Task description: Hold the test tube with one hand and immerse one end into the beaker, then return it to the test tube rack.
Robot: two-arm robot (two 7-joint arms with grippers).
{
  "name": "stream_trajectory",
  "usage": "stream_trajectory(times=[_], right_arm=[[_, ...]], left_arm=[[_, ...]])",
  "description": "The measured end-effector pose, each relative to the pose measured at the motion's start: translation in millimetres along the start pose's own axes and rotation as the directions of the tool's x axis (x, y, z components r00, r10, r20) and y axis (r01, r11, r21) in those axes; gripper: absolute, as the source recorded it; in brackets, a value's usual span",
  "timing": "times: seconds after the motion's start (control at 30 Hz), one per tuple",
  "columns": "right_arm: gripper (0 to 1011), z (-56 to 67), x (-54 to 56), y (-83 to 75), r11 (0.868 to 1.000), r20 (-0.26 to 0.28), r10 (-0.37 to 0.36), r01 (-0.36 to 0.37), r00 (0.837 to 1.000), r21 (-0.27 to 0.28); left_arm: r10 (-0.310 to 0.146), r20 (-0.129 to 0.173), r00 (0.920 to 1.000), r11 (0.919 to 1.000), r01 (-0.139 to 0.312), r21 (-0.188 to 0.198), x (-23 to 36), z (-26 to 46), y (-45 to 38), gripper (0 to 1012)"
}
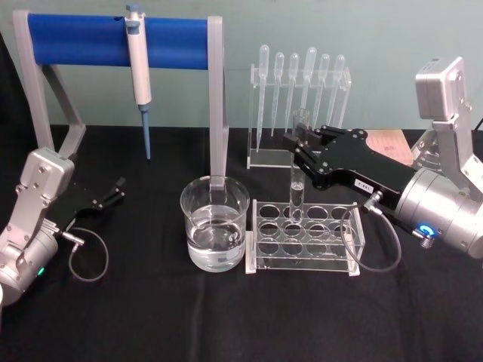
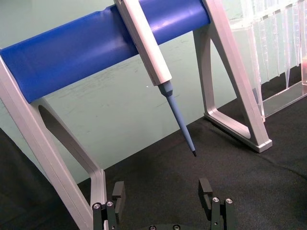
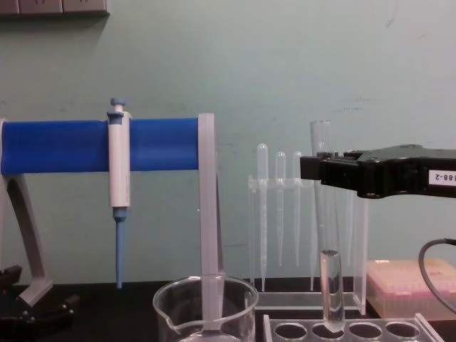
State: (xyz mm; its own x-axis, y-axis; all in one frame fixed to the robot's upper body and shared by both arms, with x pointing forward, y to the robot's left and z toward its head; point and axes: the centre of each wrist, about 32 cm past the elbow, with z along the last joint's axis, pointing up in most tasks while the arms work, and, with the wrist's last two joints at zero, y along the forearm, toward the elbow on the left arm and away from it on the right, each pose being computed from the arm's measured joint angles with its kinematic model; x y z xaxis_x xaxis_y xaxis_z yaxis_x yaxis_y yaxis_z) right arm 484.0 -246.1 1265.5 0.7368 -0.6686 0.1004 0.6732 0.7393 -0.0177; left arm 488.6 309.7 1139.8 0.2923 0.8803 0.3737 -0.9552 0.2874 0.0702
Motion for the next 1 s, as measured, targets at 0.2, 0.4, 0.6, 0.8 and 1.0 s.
stream_trajectory(times=[0.2, 0.4, 0.6, 0.8, 1.0], right_arm=[[224, 0.0, 0.0, 0.0, 1.000, 0.000, 0.000, 0.000, 1.000, 0.000], [224, 0.0, 0.0, 0.0, 1.000, 0.000, 0.000, 0.000, 1.000, 0.000], [224, 0.0, 0.0, 0.0, 1.000, 0.000, 0.000, 0.000, 1.000, 0.000], [224, 0.0, 0.0, 0.0, 1.000, 0.000, 0.000, 0.000, 1.000, 0.000], [224, 0.0, 0.0, 0.0, 1.000, 0.000, 0.000, 0.000, 1.000, 0.000]], left_arm=[[0.000, 0.000, 1.0000, 1.0000, 0.000, 0.000, 0.0, 0.0, 0.0, 1000], [0.000, 0.000, 1.0000, 1.0000, 0.000, 0.000, 0.0, 0.0, 0.0, 1000], [0.000, 0.000, 1.0000, 1.0000, 0.000, 0.000, 0.0, 0.0, 0.0, 1000], [0.000, 0.000, 1.0000, 1.0000, 0.000, 0.000, 0.0, 0.0, 0.0, 1000], [0.000, 0.000, 1.0000, 1.0000, 0.000, 0.000, 0.0, 0.0, 0.0, 1000]])
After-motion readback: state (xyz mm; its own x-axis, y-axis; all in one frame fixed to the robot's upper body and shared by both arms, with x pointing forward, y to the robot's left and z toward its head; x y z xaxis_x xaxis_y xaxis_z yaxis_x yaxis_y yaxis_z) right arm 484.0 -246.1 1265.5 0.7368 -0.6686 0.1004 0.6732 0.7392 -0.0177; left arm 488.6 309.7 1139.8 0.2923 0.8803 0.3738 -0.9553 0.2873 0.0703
